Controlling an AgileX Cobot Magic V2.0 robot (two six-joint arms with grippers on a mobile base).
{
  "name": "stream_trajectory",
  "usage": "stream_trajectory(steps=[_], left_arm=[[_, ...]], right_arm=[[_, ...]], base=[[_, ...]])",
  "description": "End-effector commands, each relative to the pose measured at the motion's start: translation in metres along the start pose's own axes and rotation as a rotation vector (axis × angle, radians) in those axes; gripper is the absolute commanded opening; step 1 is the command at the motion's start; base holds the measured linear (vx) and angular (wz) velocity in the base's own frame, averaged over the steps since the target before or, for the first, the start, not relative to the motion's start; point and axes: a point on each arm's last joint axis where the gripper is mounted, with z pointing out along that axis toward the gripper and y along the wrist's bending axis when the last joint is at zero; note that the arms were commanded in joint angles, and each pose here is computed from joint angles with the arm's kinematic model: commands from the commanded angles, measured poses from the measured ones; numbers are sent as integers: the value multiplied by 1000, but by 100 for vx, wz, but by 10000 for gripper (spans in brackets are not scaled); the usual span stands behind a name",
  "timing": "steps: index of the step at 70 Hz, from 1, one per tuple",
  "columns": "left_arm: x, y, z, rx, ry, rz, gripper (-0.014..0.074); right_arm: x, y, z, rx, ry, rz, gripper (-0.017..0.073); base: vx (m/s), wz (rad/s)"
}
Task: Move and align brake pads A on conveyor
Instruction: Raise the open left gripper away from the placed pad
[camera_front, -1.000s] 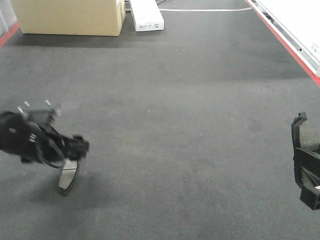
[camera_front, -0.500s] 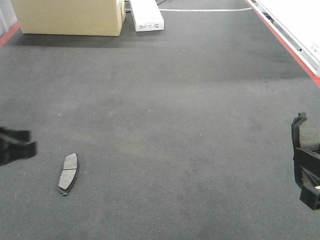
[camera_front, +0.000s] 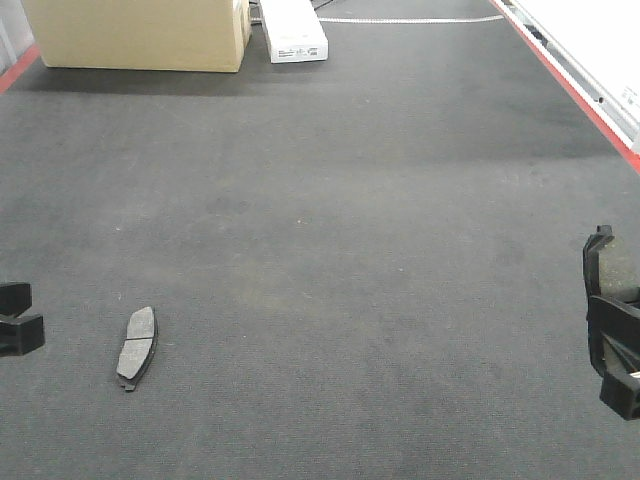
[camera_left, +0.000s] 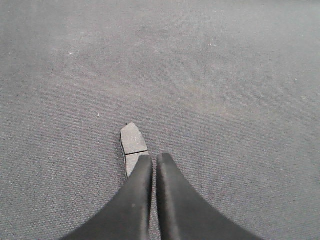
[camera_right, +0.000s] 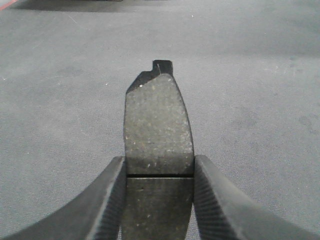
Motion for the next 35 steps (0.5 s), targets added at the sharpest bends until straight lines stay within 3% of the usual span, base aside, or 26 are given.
stream_trajectory(steps=[1,35], left_arm=[[-12,-3,-6,19,-84,1,-8],[-12,-3,-6,19,-84,1,-7]], right_arm=[[-18,0,-4,3,-118,-6,-6],[-18,0,-4,3,-123,-6,-6]], base=[[0,0],[0,0]])
